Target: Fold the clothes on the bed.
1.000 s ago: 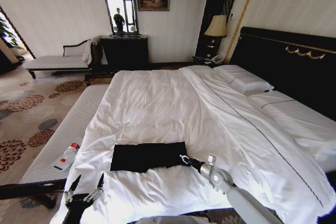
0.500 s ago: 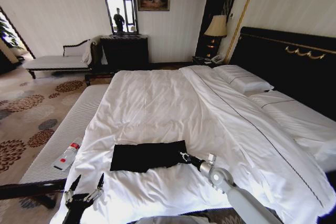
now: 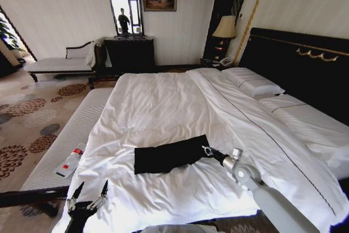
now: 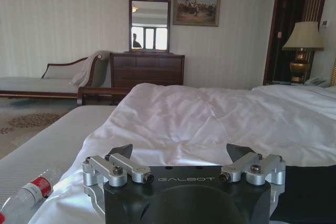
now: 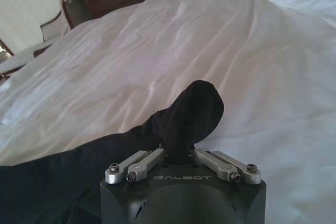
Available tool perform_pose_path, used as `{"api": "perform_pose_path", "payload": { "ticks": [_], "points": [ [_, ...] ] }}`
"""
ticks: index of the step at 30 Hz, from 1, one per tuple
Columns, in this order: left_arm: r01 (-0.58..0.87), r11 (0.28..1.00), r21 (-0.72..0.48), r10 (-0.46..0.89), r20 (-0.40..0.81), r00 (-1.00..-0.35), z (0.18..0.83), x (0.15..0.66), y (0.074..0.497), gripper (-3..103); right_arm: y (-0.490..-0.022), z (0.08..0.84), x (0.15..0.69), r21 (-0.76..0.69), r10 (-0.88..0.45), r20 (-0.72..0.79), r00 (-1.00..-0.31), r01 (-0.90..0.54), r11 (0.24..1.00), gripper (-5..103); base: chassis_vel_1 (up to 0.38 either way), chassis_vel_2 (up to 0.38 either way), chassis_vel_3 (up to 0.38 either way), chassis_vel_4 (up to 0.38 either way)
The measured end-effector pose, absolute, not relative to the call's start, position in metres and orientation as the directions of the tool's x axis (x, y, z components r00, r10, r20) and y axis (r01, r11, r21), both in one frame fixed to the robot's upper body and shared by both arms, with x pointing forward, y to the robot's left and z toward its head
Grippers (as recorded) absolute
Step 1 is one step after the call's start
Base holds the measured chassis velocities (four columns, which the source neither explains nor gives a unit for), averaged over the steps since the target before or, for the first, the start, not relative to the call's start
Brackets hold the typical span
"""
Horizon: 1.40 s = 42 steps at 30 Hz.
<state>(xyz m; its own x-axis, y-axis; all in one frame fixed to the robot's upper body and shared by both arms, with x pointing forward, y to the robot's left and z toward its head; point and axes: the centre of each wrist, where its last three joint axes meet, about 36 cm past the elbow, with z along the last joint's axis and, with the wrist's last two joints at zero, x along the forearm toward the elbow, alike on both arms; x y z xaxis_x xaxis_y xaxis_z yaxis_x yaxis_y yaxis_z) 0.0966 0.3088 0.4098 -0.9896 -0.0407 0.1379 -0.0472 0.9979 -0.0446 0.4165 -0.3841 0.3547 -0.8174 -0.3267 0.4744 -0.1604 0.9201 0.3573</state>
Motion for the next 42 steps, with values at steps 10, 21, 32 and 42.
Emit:
{"api": "perform_pose_path", "payload": {
  "ticks": [10,21,32,42],
  "points": [
    [-0.047,0.998,-0.045,-0.041,0.138,-0.99,0.41,0.097,0.309,100,-0.368,0.37,0.414,0.305,-0.357,0.457,-0.815,-0.234,0.923,5,0.0,0.0,0.0,0.0],
    [-0.047,0.998,-0.045,-0.04,0.138,-0.99,0.41,0.097,0.309,100,-0.279,0.43,0.413,0.425,-0.522,0.402,-0.752,-0.352,0.834,5,0.0,0.0,0.0,0.0],
    [-0.047,0.998,-0.045,-0.04,0.138,-0.99,0.41,0.097,0.309,100,-0.212,0.396,0.42,0.537,-0.584,0.417,-0.697,-0.329,0.777,5,0.0,0.0,0.0,0.0],
    [-0.047,0.998,-0.044,-0.041,0.138,-0.99,0.41,0.097,0.309,100,-0.156,0.359,0.429,0.598,-0.57,0.412,-0.711,-0.261,0.758,5,0.0,0.0,0.0,0.0]
  ]
}}
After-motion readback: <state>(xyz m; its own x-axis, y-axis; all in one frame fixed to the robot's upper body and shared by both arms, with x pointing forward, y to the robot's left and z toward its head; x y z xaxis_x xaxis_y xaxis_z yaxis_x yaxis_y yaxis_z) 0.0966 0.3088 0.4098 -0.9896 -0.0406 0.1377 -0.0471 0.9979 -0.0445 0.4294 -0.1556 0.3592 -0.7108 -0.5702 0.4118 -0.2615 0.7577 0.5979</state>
